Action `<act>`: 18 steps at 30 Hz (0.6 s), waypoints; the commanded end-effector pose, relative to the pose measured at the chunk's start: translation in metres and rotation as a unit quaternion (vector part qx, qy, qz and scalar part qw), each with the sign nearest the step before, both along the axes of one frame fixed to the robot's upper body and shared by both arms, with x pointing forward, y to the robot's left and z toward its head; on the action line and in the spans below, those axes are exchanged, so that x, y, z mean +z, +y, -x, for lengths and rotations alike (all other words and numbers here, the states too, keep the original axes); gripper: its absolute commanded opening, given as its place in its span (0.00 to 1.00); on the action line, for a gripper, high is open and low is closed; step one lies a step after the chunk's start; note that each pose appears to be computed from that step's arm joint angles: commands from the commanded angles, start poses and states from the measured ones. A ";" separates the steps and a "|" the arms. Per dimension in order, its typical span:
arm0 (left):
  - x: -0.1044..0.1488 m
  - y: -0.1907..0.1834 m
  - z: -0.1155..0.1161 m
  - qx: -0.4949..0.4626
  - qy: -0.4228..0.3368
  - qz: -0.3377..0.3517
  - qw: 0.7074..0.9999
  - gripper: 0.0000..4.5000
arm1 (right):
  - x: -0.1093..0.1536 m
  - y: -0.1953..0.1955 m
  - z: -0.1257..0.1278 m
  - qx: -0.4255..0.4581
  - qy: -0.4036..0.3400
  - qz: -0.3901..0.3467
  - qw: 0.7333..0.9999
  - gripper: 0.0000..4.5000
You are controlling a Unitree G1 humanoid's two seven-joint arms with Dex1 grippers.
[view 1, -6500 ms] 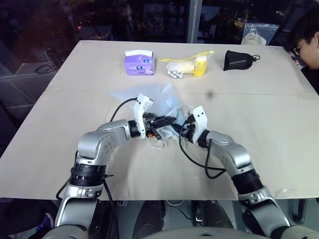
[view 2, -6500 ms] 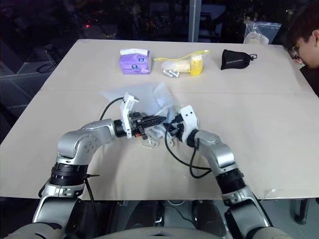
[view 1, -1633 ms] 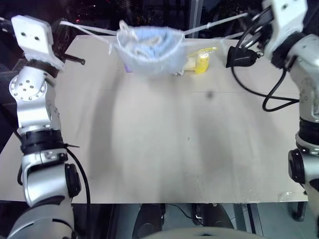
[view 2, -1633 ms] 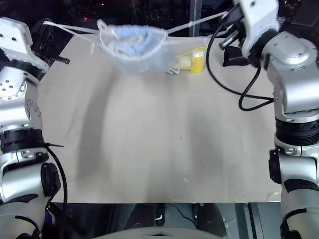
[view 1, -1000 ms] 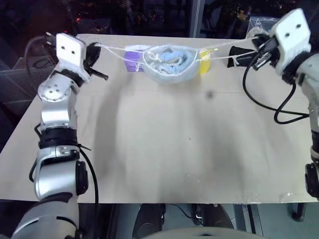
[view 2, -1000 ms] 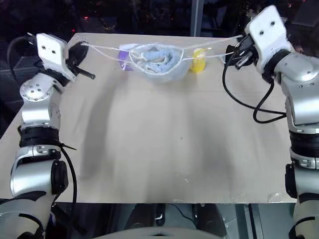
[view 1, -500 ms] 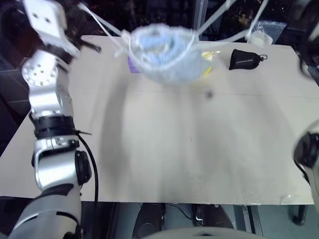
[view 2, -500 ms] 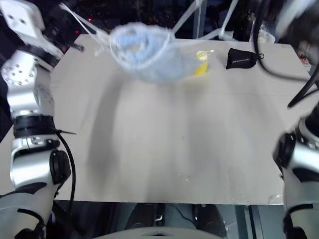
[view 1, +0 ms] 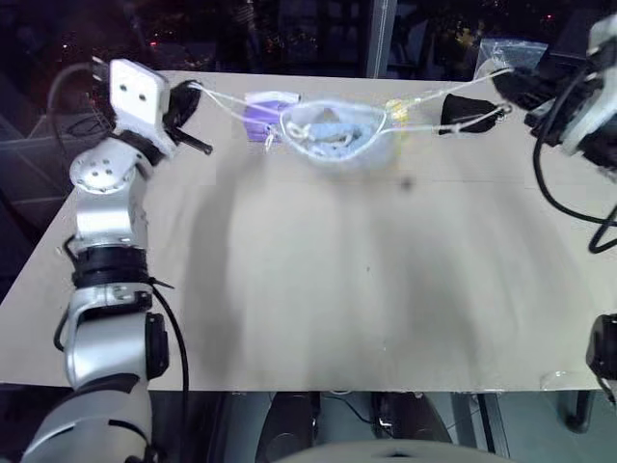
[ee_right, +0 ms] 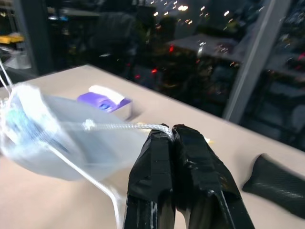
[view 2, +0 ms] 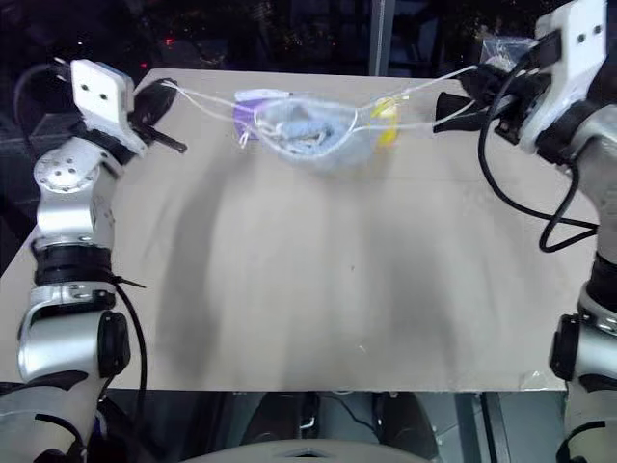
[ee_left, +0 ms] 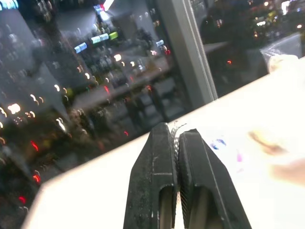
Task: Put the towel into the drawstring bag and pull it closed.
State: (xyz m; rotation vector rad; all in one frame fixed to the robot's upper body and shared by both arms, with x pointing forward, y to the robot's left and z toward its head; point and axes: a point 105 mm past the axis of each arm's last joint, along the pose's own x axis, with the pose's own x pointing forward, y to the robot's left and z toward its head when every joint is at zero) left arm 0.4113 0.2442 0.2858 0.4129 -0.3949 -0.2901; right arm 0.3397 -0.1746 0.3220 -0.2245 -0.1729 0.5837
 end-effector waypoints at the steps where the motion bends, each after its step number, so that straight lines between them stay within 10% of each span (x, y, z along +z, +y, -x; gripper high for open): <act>1: 0.057 0.015 0.016 0.021 -0.110 0.020 0.993 0.01 | 0.053 -0.008 0.021 0.033 -0.083 -0.102 0.991 0.00; 5: 0.024 0.014 0.007 0.021 -0.049 -0.029 0.998 0.01 | 0.007 -0.023 0.007 -0.012 -0.030 -0.016 0.999 0.00; 7: 0.057 0.015 0.017 0.023 -0.116 0.003 0.993 0.01 | 0.037 -0.011 0.020 0.026 -0.065 -0.084 0.994 0.00; 18: 0.051 0.015 0.017 0.016 -0.108 0.015 0.994 0.01 | 0.032 -0.022 0.028 0.017 -0.061 -0.078 0.995 0.00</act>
